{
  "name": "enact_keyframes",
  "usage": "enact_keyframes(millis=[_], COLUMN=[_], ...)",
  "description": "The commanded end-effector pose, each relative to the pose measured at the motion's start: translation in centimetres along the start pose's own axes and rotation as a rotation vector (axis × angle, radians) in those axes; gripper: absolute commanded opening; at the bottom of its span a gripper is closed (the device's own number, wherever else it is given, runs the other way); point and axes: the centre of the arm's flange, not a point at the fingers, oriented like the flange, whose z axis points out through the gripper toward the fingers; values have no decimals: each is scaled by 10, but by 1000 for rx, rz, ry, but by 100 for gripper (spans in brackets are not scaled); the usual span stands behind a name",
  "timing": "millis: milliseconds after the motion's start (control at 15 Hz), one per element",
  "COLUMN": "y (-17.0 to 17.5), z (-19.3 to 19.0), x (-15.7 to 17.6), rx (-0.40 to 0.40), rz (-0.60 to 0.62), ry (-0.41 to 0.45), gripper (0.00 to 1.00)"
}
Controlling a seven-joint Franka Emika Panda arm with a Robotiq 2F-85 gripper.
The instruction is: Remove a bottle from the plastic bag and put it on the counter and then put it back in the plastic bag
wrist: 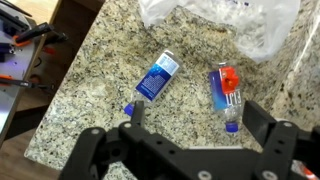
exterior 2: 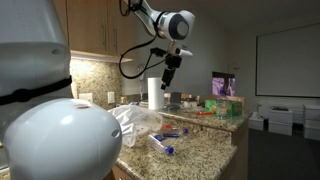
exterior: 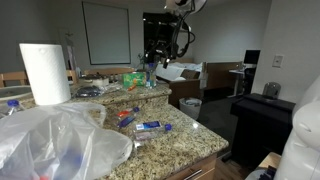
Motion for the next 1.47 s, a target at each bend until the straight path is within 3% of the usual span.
enact_keyframes(millis=[0,267,533,600,1400], y=[-26,-30,-29,-23,-24], z=[-22,-40,-59,-49,-50], x=[-50,-86,-94,-95,-95], rx=[-99,-200,-279,-242,-244], rz=[-165,-328,-489,-406,-414], ry=[67,165,269,234,239], gripper=[100,100,100,100,100])
